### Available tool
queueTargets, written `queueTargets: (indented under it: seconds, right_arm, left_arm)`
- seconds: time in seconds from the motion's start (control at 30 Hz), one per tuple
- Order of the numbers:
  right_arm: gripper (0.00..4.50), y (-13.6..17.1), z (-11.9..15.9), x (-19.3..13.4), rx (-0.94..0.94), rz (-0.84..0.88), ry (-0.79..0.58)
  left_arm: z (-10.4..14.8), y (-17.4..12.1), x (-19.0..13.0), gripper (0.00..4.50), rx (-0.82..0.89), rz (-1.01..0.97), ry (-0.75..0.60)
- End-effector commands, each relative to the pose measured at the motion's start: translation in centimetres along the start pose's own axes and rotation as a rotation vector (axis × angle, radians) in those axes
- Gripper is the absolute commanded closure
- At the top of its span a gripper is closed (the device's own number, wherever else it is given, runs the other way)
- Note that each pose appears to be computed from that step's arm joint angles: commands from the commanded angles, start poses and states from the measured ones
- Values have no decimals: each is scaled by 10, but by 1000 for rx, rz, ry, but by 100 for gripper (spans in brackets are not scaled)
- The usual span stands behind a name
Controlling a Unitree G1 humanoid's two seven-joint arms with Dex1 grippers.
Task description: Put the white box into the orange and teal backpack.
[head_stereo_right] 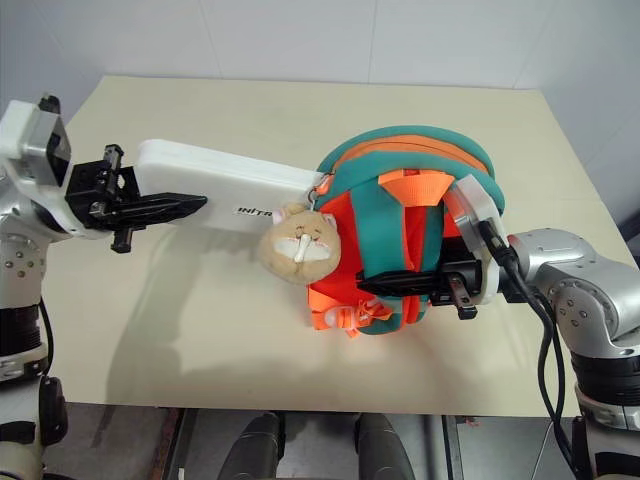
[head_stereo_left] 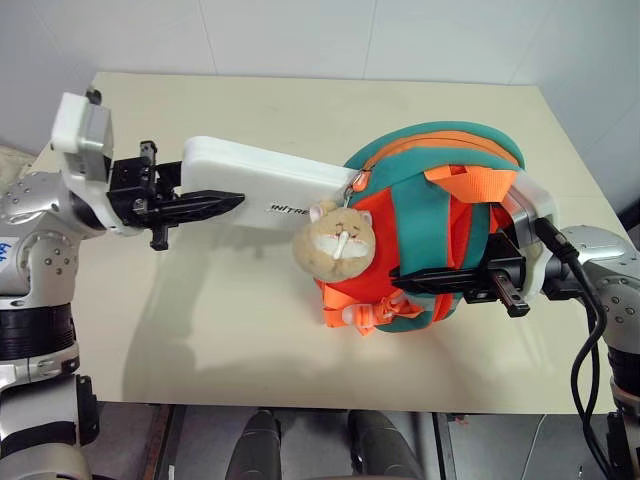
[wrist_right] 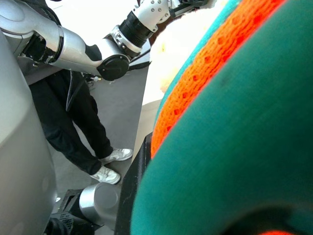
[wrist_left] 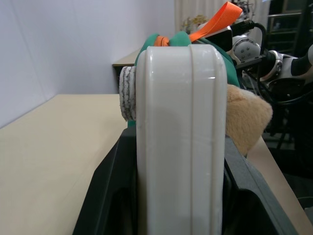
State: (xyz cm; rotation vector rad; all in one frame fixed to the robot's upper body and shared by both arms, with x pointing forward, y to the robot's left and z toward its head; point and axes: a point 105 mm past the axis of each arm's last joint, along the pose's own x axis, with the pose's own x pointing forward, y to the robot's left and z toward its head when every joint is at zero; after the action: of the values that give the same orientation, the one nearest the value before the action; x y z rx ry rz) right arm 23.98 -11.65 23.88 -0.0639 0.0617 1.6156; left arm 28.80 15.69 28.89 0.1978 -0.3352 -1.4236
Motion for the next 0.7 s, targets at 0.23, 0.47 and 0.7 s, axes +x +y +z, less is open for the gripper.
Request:
queueTargets:
  seconds: [0.23, 0.47, 0.7]
  right_arm:
    - [450, 5, 5, 5, -38, 33, -11]
    - [450, 4, 4, 6, -37, 36, -14]
    - [450, 5, 3, 6, -41, 38, -18]
  left_arm:
    - [-25, 1, 58, 315, -56, -28, -13]
    - [-55, 15, 102, 315, -112, 22, 14]
    - [-68, 15, 130, 315, -112, -6, 41]
